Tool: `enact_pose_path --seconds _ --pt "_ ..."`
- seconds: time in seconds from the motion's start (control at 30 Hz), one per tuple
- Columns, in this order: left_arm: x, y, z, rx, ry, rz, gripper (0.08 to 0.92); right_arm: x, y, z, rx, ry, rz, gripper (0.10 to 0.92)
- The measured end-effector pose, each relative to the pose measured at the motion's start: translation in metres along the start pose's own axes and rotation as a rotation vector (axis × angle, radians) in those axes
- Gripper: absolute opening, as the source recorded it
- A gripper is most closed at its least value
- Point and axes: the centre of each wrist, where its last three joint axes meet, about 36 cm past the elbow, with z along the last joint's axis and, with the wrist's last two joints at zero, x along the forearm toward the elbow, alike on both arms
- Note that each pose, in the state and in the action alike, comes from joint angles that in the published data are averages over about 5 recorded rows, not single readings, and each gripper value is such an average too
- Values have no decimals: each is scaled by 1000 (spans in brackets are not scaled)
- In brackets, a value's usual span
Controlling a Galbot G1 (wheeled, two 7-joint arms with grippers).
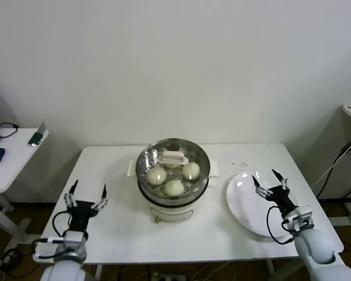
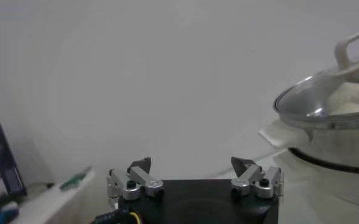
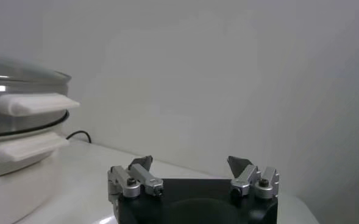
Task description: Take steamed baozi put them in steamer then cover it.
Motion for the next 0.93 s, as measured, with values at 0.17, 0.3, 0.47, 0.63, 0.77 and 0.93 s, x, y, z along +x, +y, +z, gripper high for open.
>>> enact_pose_path --seconds 0.17,0.3,0.47,0.63,0.77,0.93 --pt "5 -1 23 85 -9 -4 823 9 3 2 -8 0 -8 823" --pt "10 -2 36 126 -14 -6 823 14 6 4 -14 1 -16 823" --pt "13 -4 46 161 -16 -8 823 18 9 7 -22 4 -17 823" --pt "15 -4 51 180 -19 -9 823 20 10 8 -26 4 -18 823" --pt "15 -5 56 189 -21 -10 823 21 11 9 -28 4 -18 823" --pt "15 -6 58 195 -27 -10 823 21 10 10 -27 4 -17 823"
